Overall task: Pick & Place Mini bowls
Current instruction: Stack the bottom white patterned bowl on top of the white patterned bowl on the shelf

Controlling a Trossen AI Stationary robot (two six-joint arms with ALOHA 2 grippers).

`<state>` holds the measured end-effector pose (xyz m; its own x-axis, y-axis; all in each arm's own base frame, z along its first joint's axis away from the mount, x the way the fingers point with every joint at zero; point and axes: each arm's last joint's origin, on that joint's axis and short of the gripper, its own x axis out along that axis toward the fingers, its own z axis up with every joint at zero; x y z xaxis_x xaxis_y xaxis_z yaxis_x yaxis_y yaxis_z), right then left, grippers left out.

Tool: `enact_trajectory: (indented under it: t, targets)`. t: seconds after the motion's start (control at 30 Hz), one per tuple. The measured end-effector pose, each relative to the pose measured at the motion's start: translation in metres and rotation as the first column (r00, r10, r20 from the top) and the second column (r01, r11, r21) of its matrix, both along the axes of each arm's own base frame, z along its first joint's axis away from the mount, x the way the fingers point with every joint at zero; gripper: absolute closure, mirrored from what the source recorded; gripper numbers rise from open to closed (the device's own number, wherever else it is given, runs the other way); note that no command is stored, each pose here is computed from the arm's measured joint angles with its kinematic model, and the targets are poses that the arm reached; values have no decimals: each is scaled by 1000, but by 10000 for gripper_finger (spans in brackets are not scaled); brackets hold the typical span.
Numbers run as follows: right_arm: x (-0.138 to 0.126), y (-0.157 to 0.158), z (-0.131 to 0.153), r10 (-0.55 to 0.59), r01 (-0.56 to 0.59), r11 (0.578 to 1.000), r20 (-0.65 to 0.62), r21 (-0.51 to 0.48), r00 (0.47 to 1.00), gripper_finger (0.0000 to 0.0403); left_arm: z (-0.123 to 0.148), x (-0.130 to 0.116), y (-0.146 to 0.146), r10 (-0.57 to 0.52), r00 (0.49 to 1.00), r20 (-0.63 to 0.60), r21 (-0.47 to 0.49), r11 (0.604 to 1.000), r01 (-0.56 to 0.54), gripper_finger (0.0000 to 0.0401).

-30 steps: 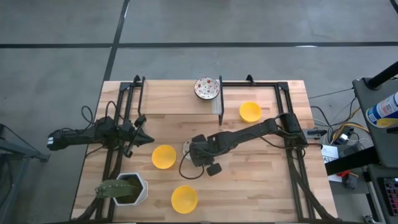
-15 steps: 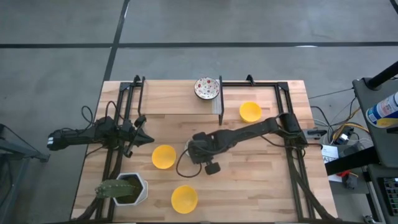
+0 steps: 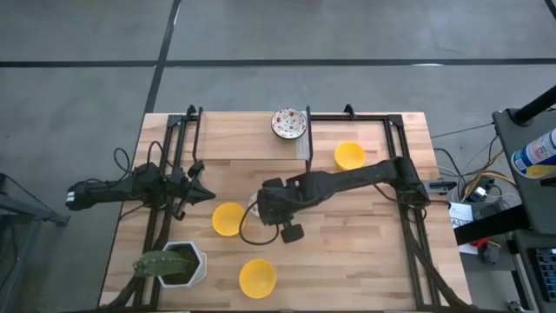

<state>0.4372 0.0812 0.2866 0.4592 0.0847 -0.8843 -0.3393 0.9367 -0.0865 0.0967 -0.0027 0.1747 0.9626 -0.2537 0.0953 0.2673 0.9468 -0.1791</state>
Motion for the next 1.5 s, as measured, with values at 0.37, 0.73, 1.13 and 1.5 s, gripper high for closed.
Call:
enact_trajectory:
  t: [0.37, 0.73, 1.13, 1.5]
  targets:
    - [-12, -3, 69, -17, 19, 1000, 90, -17, 996, 395, 0, 0, 0, 1, 1000, 0, 0, 1000, -1, 401]
    - [-36, -32, 101, -199, 218, 956, 111, -199, 974, 394, 0, 0, 0, 0, 1000, -2, 0, 1000, 0, 401]
    - [-48, -87, 120, -372, 421, 842, 204, -337, 906, 394, 0, 0, 0, 0, 1000, -5, 0, 1000, 0, 401]
    - [-55, -162, 118, -534, 559, 800, 167, -217, 829, 394, 0, 0, 0, 0, 1000, -5, 0, 1000, 0, 401]
